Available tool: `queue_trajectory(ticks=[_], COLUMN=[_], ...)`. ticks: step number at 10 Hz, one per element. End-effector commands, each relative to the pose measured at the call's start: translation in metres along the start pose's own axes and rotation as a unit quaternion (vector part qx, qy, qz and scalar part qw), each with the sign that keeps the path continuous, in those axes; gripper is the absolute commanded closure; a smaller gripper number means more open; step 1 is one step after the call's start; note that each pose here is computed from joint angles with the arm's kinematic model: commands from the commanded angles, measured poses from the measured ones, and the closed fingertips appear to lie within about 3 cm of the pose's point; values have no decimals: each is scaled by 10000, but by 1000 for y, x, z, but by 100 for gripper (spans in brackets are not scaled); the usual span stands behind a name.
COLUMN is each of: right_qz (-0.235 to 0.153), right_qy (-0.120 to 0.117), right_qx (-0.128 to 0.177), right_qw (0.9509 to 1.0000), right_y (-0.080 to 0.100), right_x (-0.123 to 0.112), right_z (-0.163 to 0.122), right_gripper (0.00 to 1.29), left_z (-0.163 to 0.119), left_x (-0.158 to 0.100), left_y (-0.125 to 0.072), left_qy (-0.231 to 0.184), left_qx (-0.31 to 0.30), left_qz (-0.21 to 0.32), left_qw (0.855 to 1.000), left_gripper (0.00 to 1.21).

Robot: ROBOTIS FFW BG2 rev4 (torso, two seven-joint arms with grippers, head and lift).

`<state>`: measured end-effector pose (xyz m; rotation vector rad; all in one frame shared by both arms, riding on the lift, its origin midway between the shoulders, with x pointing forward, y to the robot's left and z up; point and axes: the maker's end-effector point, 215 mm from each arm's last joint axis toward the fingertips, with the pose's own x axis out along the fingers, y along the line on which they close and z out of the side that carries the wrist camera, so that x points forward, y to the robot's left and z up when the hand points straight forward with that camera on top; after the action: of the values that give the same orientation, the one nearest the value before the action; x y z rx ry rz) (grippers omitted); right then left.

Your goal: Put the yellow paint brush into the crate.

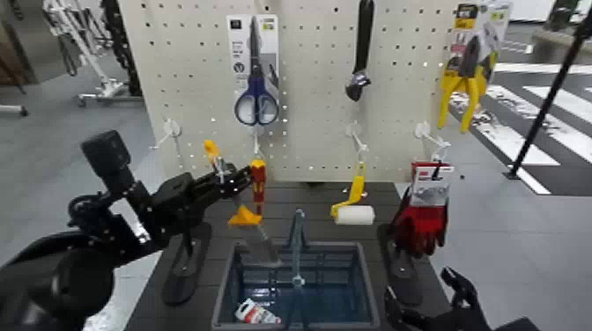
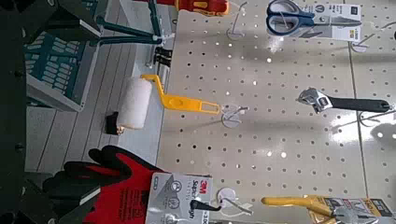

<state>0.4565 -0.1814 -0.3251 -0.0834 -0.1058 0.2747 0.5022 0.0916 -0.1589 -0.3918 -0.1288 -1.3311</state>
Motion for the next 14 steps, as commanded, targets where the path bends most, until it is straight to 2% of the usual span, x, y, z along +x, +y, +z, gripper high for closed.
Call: queue_trajectory(ticks=[1, 6, 9, 10, 11, 12, 14], right_qz=[0, 18, 35, 51, 48, 48, 60], right_qy=[0, -4, -15, -7, -16, -16, -14], right_qx=[0, 30, 53, 58, 63, 63, 57], right_qw=[10000, 10000, 10000, 10000, 10000, 10000, 10000], right_y=[0, 2, 5, 5, 5, 5, 5], right_x=[0, 1, 4, 4, 5, 5, 5], right_z=[0, -1, -1, -2, -1, -1, -1], right_gripper=[15, 15, 15, 15, 15, 15, 15], left_z=[-23, -80, -126, -139, -148, -148, -145], left_x=[-13, -31, -37, -36, -34, -33, -33], left_y=[15, 45, 58, 61, 63, 62, 63], left_qy=[57, 256, 502, 632, 747, 753, 747], left_qx=[-201, -656, -1001, -1084, -1109, -1112, -1050], left_qz=[221, 512, 682, 712, 750, 742, 745], left_qw=[9995, 9962, 9914, 9895, 9882, 9882, 9889], left_gripper=[118, 118, 118, 112, 53, 0, 0])
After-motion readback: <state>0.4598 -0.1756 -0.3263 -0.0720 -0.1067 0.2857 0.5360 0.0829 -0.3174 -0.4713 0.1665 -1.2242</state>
